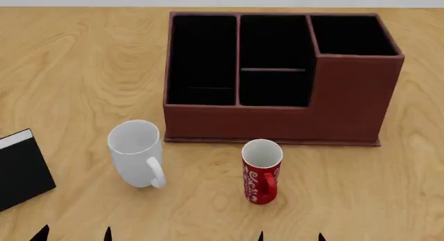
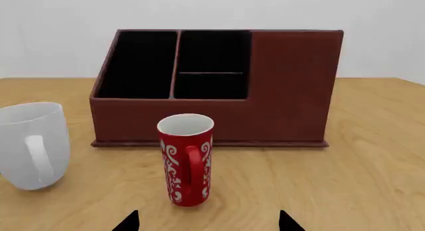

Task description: Pick up the white mug and place it to the right of the caddy.

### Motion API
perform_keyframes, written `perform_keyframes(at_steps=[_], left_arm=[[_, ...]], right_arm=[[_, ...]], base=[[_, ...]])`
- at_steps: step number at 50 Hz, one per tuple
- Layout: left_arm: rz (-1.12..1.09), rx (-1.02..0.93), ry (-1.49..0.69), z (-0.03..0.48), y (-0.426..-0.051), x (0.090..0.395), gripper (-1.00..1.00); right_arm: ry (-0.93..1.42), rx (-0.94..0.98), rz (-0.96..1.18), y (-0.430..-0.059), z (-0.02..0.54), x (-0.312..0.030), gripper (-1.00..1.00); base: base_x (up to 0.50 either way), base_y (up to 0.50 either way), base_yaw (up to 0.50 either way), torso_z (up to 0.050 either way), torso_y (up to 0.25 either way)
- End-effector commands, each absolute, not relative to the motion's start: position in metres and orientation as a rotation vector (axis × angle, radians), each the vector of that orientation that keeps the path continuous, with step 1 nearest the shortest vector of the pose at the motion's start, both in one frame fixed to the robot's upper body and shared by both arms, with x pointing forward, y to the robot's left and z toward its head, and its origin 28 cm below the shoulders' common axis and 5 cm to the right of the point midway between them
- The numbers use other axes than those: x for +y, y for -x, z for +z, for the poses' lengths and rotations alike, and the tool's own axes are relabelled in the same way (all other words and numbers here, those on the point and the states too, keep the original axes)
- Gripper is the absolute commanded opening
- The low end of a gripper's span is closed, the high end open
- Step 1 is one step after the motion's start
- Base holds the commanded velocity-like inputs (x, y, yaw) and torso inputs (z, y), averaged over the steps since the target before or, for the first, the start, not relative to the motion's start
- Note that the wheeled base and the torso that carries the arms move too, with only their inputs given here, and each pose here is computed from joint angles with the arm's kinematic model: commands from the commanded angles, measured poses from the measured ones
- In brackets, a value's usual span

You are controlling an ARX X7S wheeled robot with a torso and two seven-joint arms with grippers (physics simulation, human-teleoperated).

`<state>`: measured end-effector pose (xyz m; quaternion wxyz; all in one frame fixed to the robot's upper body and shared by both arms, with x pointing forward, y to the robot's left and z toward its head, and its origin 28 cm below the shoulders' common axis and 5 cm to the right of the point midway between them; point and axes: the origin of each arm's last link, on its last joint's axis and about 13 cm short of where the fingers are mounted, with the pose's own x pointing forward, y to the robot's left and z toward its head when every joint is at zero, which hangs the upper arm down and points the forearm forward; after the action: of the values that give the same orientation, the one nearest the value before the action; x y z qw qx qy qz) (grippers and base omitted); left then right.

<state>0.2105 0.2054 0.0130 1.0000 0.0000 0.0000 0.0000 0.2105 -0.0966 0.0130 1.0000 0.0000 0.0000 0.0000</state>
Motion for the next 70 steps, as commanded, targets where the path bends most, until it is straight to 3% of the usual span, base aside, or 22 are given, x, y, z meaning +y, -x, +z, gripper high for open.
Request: perform_keyframes(at_steps=[1,18,22,28,36,44,57,70], left_arm=[[0.000,0.000,0.000,0.012,-0.211,0.206,1.00],[0.000,-0.021,-0.035,0.020,-0.211,0.204,1.00],[-0.020,-0.119,-0.050,0.057,-0.220,0.205,1.00],[-0.007,-0.346,-0.076,0.161,-0.232,0.216,1.00],[0.023,-0.452,-0.085,0.228,-0.228,0.222,1.00],[0.053,-0.552,-0.118,0.257,-0.216,0.227,1.00],[0.126,-0.613,-0.141,0.283,-0.208,0.236,1.00],[0.636,-0.569,-0.147,0.284,-0.182,0.317,1.00]], right_arm=[[0.000,0.000,0.000,-0.211,0.012,-0.096,1.00],[0.028,0.056,0.006,-0.212,0.012,-0.102,1.00],[0.163,-0.039,-0.042,-0.223,0.047,-0.111,1.00],[0.112,-0.312,-0.054,-0.231,0.163,-0.129,1.00],[0.091,-0.393,-0.054,-0.230,0.236,-0.140,1.00],[0.096,-0.451,-0.084,-0.225,0.271,-0.147,1.00],[0.115,-0.469,-0.084,-0.222,0.282,-0.149,1.00],[0.095,-0.454,-0.071,-0.222,0.273,-0.155,1.00]], base=[[0.00,0.00,0.00,0.000,0.000],[0.00,0.00,0.00,0.000,0.000],[0.00,0.00,0.00,0.000,0.000],[0.00,0.00,0.00,0.000,0.000],[0.00,0.00,0.00,0.000,0.000],[0.00,0.00,0.00,0.000,0.000],[0.00,0.00,0.00,0.000,0.000],[0.00,0.00,0.00,0.000,0.000]])
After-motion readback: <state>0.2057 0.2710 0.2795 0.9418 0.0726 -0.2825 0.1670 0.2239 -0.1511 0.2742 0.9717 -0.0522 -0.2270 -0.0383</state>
